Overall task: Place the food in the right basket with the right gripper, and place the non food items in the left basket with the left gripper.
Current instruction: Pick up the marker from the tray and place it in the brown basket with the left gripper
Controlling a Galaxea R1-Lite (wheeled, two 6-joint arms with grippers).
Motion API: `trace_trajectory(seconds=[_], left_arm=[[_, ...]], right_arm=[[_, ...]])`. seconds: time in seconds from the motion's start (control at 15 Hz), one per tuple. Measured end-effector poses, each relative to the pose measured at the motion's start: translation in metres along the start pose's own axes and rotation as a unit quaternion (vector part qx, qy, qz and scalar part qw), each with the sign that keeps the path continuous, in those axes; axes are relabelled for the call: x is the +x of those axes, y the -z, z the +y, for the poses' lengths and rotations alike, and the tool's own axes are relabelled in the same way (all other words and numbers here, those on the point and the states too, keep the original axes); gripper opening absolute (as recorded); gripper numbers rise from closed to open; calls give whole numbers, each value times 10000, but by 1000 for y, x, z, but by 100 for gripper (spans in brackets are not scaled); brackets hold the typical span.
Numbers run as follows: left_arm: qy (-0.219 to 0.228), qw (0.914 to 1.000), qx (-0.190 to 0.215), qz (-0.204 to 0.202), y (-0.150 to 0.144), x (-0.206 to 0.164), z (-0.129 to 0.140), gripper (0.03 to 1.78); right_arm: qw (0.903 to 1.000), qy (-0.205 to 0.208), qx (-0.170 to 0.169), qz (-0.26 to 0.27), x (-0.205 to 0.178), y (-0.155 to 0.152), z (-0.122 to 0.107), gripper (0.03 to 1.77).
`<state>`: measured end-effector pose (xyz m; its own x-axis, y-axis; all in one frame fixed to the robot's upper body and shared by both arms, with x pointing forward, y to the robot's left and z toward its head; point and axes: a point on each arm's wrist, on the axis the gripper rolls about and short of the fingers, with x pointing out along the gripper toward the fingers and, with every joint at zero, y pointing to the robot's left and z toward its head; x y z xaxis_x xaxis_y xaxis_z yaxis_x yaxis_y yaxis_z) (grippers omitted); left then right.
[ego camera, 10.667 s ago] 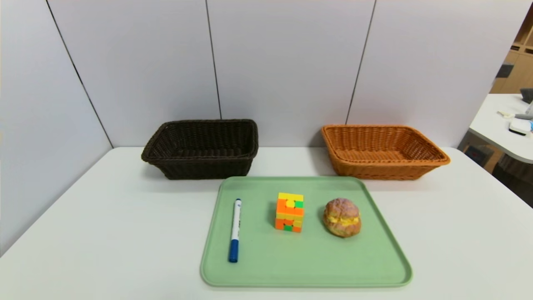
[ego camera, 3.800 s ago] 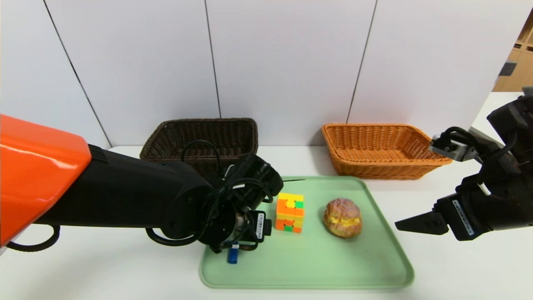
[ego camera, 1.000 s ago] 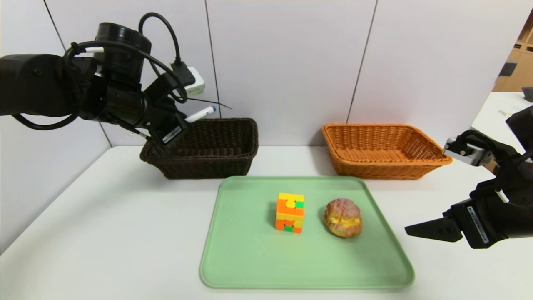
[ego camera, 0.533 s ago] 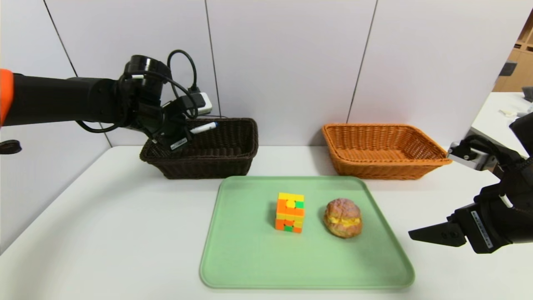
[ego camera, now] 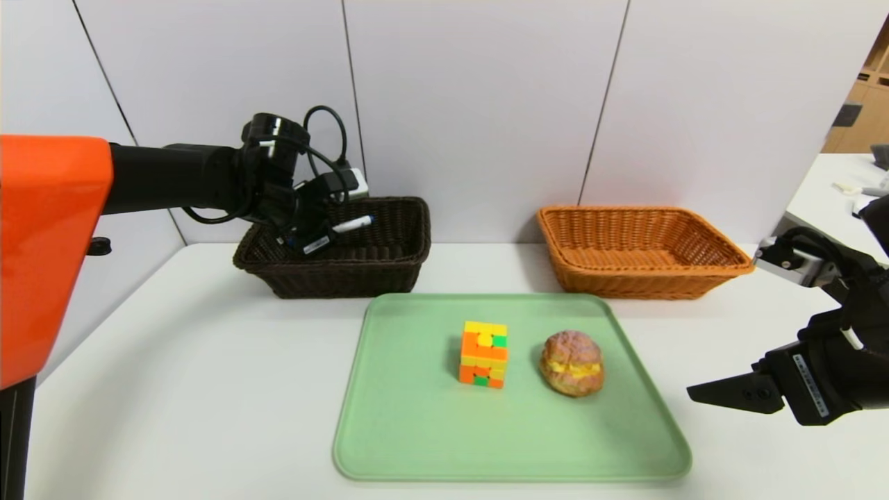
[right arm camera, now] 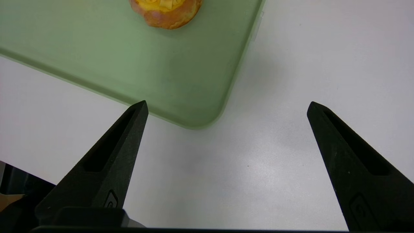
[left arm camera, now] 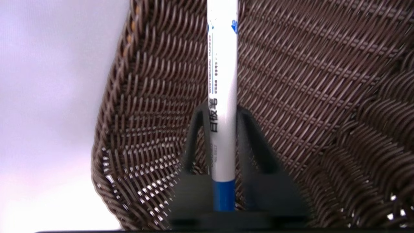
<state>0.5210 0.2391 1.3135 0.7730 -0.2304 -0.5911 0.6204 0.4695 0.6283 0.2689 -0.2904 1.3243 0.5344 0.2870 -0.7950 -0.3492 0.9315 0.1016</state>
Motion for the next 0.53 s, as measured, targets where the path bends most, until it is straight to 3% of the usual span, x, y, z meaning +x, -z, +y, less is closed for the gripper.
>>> trace_trajectory(seconds=[0.2, 0.53], left_arm=[[5, 10000, -15, -3, 0, 5, 1, 81], [-84, 9995, -307, -73, -6, -1, 9, 123]], right_arm=[[10000, 0, 1, 5, 0, 0, 0, 170], [10000, -3, 1, -23, -1, 1, 0, 170]])
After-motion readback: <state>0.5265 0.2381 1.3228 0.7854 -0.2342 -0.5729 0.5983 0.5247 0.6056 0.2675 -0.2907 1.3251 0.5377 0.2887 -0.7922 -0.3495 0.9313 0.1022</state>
